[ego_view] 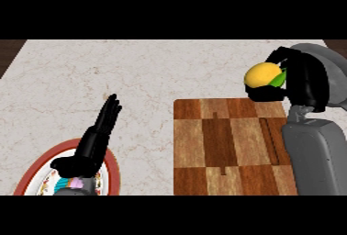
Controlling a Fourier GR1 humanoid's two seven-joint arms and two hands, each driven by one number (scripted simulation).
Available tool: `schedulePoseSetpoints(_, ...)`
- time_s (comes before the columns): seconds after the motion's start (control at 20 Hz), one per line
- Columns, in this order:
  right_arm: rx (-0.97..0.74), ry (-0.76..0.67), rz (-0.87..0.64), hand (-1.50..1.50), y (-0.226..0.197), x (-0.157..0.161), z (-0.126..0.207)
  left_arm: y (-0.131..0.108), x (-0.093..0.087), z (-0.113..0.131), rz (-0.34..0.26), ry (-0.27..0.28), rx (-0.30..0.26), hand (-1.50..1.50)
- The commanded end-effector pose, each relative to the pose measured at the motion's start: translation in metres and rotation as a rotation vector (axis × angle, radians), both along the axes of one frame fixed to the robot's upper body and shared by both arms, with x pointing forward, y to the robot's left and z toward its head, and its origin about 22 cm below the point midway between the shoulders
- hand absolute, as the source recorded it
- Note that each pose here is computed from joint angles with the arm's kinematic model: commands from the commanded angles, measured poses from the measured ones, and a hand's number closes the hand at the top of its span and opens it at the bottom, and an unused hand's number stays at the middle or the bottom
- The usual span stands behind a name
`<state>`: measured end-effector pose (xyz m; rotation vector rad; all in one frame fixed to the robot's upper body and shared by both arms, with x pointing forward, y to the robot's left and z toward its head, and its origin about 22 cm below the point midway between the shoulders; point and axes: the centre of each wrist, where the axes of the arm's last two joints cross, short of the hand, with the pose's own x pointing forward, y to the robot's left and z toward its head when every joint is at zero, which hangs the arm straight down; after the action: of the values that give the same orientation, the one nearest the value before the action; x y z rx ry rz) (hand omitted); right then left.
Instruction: Pick the lemon from the cutting board and place it in the pan
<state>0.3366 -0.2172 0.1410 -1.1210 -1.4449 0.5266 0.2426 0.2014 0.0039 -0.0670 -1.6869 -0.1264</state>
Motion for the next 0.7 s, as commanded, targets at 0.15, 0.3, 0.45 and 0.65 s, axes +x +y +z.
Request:
schedulePoseSetpoints(0.15, 0.151, -0.074, -0.139, 1.50, -0.046, 0.008, -0.012, 0.014, -0.001, 0.006, -0.003, 0.002, 0.013, 0.00)
schedulePoseSetpoints(0.3, 0.126, -0.103, -0.176, 1.50, -0.075, 0.026, -0.024, -0.012, 0.007, 0.014, -0.010, 0.011, 0.005, 0.00)
schedulePoseSetpoints(0.45, 0.087, -0.134, -0.233, 1.50, -0.119, 0.037, -0.023, 0.001, 0.007, 0.002, -0.013, -0.013, 0.010, 0.00)
schedulePoseSetpoints(0.65, -0.038, -0.190, -0.308, 1.50, -0.153, 0.043, -0.042, 0.001, 0.012, 0.010, -0.029, -0.026, 0.006, 0.00)
